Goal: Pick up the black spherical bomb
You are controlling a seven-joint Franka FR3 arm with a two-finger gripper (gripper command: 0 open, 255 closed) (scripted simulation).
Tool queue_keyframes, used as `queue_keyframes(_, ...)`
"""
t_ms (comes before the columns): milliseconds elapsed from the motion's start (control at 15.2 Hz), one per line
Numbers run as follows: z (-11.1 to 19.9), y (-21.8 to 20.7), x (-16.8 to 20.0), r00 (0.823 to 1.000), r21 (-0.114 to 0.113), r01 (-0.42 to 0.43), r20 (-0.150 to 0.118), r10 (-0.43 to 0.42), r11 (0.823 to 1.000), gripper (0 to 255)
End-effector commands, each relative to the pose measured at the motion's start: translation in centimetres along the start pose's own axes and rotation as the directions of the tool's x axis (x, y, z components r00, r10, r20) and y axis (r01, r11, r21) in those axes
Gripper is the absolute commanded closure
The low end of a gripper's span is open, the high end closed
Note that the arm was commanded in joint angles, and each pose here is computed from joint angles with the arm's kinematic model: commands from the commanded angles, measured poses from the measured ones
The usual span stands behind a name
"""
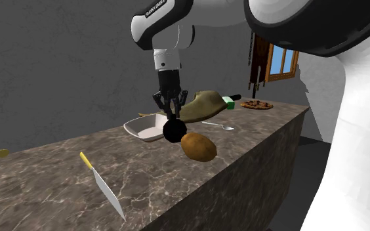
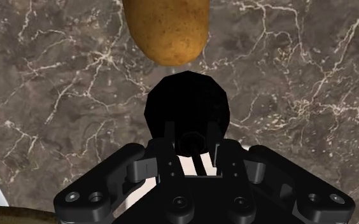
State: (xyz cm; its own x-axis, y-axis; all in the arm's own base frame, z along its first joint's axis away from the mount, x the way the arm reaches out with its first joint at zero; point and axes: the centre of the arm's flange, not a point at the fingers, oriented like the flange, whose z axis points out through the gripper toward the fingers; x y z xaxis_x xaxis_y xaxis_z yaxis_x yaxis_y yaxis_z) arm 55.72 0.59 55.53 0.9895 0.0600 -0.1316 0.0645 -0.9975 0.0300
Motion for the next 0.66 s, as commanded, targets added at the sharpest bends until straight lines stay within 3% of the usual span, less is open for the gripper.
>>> queue_keyframes(0, -1.1, 0.0, -0.1, 1.000, 0.000, 0.000, 0.000, 0.000, 1.000, 255)
queue_keyframes(594, -4.9, 0.1, -0.6, 1.000, 0.000, 0.000, 0.000, 0.000, 1.000, 255)
